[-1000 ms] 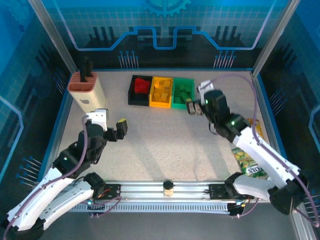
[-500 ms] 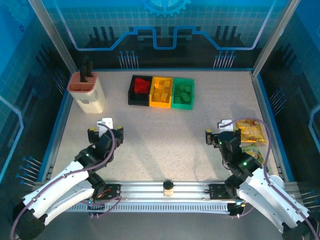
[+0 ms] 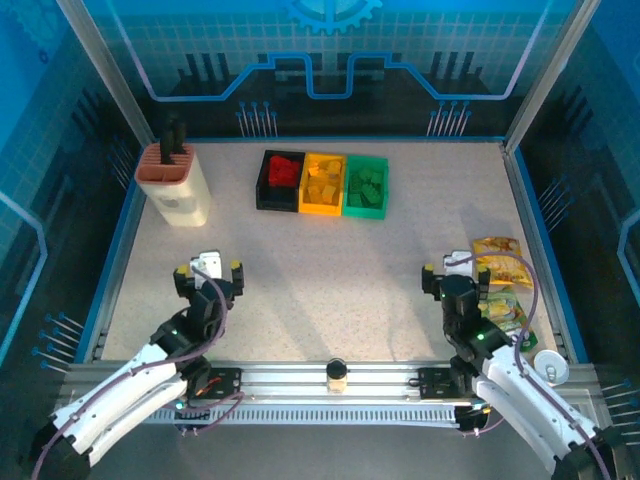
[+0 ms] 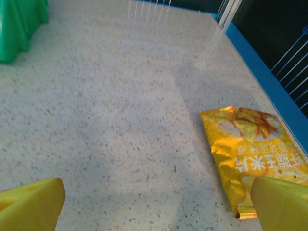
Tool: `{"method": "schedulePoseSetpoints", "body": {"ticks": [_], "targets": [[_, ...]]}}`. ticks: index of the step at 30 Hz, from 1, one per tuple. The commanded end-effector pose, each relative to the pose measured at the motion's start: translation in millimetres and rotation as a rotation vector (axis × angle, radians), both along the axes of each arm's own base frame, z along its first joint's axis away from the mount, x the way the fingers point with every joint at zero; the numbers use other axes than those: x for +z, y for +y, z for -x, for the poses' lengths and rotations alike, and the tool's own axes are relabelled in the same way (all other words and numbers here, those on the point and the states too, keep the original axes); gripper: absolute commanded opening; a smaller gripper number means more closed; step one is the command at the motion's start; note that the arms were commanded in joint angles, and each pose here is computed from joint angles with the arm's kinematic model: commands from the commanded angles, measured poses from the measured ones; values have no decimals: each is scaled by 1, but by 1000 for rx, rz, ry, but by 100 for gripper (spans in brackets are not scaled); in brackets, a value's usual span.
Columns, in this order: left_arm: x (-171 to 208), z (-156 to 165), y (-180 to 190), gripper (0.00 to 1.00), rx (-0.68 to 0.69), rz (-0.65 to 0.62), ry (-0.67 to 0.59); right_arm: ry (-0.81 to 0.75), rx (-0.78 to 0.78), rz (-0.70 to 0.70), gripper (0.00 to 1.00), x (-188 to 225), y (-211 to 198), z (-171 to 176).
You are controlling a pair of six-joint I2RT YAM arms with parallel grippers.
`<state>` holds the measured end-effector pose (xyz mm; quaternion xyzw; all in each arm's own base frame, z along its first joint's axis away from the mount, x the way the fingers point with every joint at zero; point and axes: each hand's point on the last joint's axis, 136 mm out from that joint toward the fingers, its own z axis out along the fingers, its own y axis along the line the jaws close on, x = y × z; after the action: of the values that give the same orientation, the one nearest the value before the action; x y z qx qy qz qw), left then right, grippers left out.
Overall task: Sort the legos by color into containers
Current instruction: Reset both arms
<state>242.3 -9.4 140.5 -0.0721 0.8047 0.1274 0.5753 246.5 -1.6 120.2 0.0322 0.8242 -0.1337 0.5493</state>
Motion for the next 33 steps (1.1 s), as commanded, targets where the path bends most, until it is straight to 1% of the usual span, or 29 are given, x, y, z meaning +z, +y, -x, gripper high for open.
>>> {"method": "schedulePoseSetpoints", "body": {"ticks": [1,3,5,7,8,10,11,12,13,14,15,16,17,18,19,20,21,22,23,24,25,27,28,30,32,33], "targets": [[1,4,3,99,2,-3,-26,-72,-31,-38,100,18,-7,5],[3,5,7,99,23,3,-45,-101,-47,-51,100,20,-11,8],[5,2,8,99,35,6,-72,-154,-37,-60,100,22,-9,3],[8,-7,10,99,57,15,-115,-273,-9,-87,100,27,-5,-9],[8,-14,11,99,62,30,-139,-328,-37,-132,100,28,-10,-12],[6,-34,10,99,18,105,-215,-316,-145,-273,100,10,-39,-25],[4,-45,16,99,27,148,-232,-299,-179,-374,100,-5,-53,-34],[1,-58,27,99,59,197,-242,-309,-207,-441,100,-13,-64,-41],[-3,-76,31,99,63,229,-230,-331,-179,-442,100,-13,-65,-56],[-3,-96,28,99,29,222,-218,-373,-13,-446,100,2,-50,-74],[-11,-120,25,99,34,177,-112,-390,48,-501,100,6,-53,-77],[-28,-134,14,99,6,190,85,-371,-84,-547,100,-7,-74,-67],[-28,-151,12,99,-16,148,73,-365,-162,-536,100,-11,-84,-58],[-38,-154,9,99,-16,140,162,-355,-80,-442,100,1,-66,-64],[-37,-157,7,99,-35,140,149,-309,8,-275,99,10,-36,-77],[-37,-154,5,99,-57,153,143,-262,65,-158,100,14,-13,-90],[-34,-149,1,99,-93,165,110,-224,169,-72,100,7,13,-106],[-27,-143,0,99,-112,167,64,-217,241,-40,100,-6,29,-120],[-23,-135,0,99,-123,172,21,-269,240,15,100,-4,32,-127],[-17,-125,2,99,-120,172,-38,-188,219,37,100,-7,35,-127],[-11,-116,6,99,-112,177,-95,-169,248,-25,100,-7,33,-123],[-6,-100,12,99,-95,185,-168,-269,217,-91,100,-2,15,-110],[-4,-95,15,99,-81,190,-195,-283,212,-108,100,-4,11,-108],[-3,-93,19,99,-67,179,-207,-259,202,-107,100,-6,9,-120],[0,-101,19,99,-83,140,-219,-164,222,-130,100,-14,12,-132],[-5,-108,16,99,-112,124,-206,-99,274,-129,100,-19,22,-142]]}}
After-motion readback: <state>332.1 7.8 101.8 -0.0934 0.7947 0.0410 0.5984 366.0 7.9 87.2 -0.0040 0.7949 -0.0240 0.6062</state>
